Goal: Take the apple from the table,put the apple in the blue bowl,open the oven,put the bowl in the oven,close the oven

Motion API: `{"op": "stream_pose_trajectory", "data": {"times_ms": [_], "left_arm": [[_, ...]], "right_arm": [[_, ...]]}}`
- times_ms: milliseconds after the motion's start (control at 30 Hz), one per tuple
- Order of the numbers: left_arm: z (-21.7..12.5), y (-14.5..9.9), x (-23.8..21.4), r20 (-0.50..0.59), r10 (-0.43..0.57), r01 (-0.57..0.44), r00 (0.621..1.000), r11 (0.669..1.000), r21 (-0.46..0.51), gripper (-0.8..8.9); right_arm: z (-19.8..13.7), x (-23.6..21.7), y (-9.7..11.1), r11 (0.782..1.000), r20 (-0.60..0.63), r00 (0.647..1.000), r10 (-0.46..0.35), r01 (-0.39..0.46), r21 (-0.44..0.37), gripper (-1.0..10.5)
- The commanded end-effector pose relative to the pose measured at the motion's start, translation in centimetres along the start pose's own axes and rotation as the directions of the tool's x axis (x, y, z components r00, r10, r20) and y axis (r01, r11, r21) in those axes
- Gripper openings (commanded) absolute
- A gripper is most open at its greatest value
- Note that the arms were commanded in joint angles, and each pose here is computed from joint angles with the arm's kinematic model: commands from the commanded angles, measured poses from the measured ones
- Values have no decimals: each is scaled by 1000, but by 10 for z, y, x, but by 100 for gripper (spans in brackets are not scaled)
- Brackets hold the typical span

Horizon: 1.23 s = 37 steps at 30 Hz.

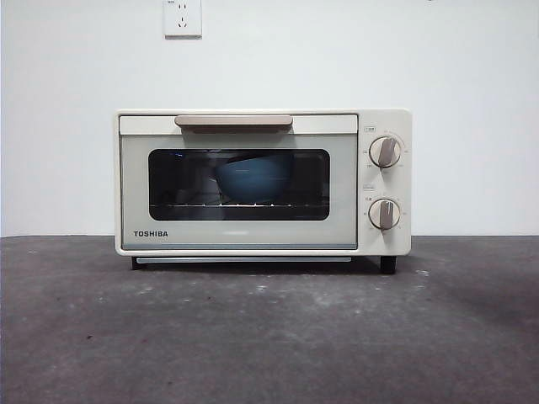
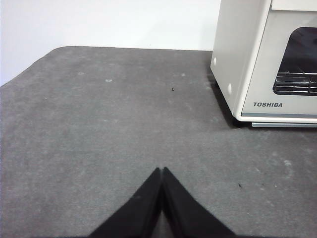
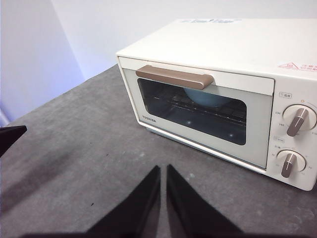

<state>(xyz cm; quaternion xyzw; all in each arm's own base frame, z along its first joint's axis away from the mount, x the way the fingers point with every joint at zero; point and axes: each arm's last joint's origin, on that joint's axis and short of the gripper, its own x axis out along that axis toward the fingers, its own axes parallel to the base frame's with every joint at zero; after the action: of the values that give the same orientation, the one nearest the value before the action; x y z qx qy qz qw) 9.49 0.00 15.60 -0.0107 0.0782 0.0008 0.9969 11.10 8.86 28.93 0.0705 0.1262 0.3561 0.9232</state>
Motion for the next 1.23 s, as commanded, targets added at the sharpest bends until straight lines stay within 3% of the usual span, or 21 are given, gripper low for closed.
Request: {"op": "stream_pose_trajectory", "data": {"times_ms": [33, 333, 533, 667, 767, 867, 1000, 1133, 1233], "left_arm": [[-8, 0, 2, -24, 3, -3, 1000, 1000, -11, 8], [-8, 0, 2, -24, 3, -3, 1000, 1000, -11, 8], [-8, 0, 2, -24, 3, -3, 1000, 1000, -11, 7], [-8, 0, 2, -24, 3, -3, 1000, 1000, -11, 8], [-8, 0, 2, -24, 3, -3, 1000, 1000, -11, 8], [-8, 0, 2, -24, 3, -3, 1000, 1000, -11, 7], [-8, 0, 2, -24, 3, -3, 1000, 1000, -11, 7], [-8, 0, 2, -24, 3, -3, 1000, 1000, -11, 7], [-8, 0, 2, -24, 3, -3, 1000, 1000, -11, 8]], "right_arm": [[1, 1, 1, 1000, 7, 1000, 6, -6, -7, 5], [1, 0, 1, 1000, 9, 1000, 2, -2, -30, 5], [7, -14, -11, 982, 96, 986, -136, 147, -122, 5], [2, -26, -27, 968, 134, 971, -200, 217, -125, 5], [-9, -38, -39, 938, 173, 936, -305, 327, -114, 5], [-24, -47, -50, 895, 213, 890, -403, 432, -113, 5], [-46, -54, -59, 851, 292, 832, -471, 516, -97, 5], [-69, -55, -66, 826, 350, 794, -497, 557, -90, 5], [-83, -53, -69, 819, 351, 786, -510, 568, -83, 5]]}}
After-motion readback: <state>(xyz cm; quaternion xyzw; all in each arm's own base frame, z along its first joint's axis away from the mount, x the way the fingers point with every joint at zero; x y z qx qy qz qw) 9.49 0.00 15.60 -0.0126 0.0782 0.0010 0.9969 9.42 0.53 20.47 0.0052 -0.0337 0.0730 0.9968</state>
